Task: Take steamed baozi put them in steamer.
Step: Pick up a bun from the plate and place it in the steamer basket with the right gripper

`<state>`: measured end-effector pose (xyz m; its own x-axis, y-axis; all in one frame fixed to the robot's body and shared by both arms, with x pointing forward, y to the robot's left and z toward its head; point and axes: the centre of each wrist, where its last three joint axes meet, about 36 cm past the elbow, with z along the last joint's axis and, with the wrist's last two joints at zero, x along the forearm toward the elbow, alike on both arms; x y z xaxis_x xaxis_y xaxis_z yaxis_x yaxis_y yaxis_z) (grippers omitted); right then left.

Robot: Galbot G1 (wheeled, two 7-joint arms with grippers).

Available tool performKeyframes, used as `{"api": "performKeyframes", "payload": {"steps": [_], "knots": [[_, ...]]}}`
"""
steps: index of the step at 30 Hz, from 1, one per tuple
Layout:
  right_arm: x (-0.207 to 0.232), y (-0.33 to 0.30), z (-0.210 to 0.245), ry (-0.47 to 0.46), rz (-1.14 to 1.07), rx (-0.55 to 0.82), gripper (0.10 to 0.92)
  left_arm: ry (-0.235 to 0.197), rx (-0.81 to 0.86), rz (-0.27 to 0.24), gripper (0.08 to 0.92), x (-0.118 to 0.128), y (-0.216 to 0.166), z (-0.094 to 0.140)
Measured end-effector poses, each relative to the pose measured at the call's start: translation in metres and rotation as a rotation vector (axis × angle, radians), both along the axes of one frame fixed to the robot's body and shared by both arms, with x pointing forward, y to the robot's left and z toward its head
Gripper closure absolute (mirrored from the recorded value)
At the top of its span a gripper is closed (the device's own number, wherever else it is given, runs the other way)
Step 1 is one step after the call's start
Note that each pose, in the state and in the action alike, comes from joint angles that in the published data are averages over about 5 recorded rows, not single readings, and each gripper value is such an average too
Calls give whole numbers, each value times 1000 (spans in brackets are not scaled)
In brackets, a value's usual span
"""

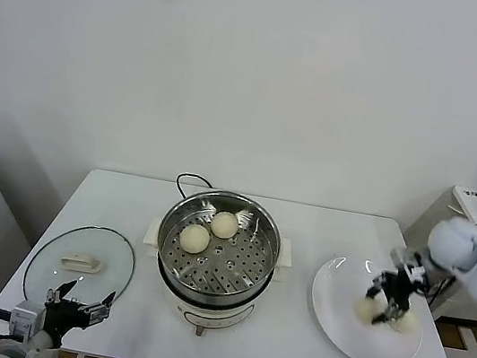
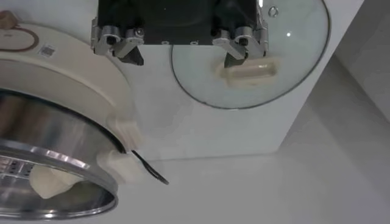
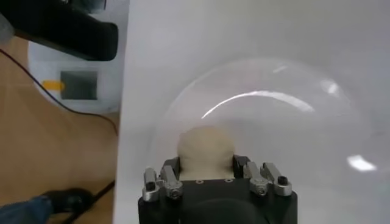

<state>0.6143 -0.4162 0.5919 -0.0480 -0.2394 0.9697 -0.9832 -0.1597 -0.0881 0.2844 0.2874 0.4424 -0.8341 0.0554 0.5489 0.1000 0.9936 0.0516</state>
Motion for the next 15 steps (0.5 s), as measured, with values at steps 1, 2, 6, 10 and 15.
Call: {"api": "performKeyframes", "payload": {"steps": [1, 2, 6, 10, 15], "knots": [[5, 8, 13, -20, 21, 9, 488, -1, 0, 0, 177, 0, 0, 0], [10, 16, 27, -41, 45, 19, 488, -1, -1, -1, 177, 0, 0, 0], [25, 58, 73, -118, 163, 53, 488, 1, -1, -1, 177, 0, 0, 0], [33, 104, 108, -187, 300, 79, 488, 4, -2, -2, 177, 0, 0, -1], [36, 158, 133, -253, 473, 103, 488, 5, -1, -3, 177, 1, 0, -2]]}}
